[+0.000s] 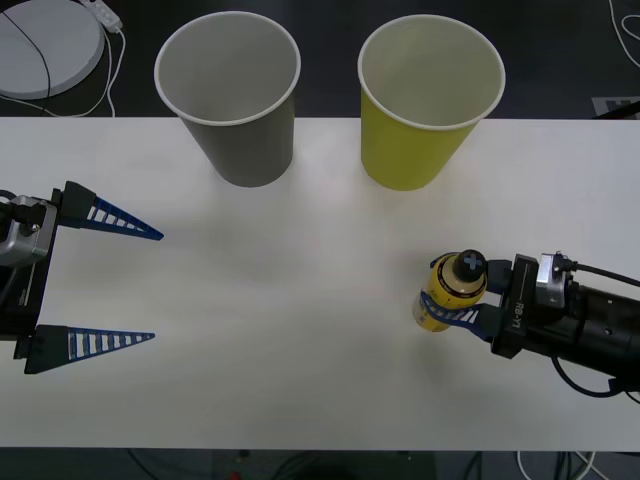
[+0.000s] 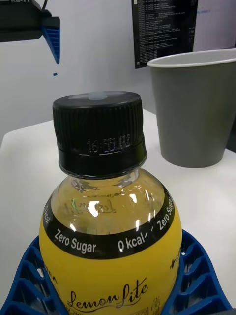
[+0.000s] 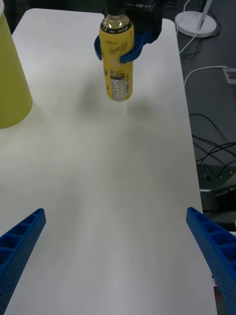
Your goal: Put the can into the green bin and the plastic bottle into the gray bin
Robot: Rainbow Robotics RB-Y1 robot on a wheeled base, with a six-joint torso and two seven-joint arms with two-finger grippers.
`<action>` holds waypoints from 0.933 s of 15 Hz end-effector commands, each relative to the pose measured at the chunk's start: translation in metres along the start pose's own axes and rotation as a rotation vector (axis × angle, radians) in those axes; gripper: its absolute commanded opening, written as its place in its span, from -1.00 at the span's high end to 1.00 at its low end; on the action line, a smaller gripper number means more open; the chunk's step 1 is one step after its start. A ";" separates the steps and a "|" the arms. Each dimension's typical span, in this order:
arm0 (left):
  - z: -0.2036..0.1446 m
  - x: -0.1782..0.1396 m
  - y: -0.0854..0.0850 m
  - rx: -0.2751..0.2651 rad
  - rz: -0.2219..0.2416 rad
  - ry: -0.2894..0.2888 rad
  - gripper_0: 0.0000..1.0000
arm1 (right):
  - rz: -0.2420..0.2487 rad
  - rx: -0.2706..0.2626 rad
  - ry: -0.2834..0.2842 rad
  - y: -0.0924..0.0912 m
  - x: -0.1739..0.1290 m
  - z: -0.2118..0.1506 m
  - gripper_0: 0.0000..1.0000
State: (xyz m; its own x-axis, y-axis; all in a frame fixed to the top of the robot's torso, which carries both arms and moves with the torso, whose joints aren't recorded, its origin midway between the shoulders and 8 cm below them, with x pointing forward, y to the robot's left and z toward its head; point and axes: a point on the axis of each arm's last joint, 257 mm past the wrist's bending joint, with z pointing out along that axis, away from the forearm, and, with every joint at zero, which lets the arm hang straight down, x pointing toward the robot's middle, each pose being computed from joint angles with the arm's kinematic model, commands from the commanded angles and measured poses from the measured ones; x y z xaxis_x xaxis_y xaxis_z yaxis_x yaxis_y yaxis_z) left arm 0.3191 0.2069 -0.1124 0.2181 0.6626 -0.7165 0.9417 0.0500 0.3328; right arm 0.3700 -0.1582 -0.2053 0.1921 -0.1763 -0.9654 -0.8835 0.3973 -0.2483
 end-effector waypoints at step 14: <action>0.000 0.000 0.000 0.000 0.000 0.000 -1.00 | 0.114 0.089 0.057 -0.020 -0.087 -0.037 1.00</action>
State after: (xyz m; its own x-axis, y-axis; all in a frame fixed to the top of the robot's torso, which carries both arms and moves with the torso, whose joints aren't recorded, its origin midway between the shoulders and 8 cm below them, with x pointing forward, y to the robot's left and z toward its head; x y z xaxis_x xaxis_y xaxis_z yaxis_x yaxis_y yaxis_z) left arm 0.3191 0.2069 -0.1124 0.2181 0.6626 -0.7165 0.9417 0.0500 0.3328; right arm 0.3551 -0.1838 -0.1174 0.0731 -0.1756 -0.9817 -0.8558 0.4944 -0.1522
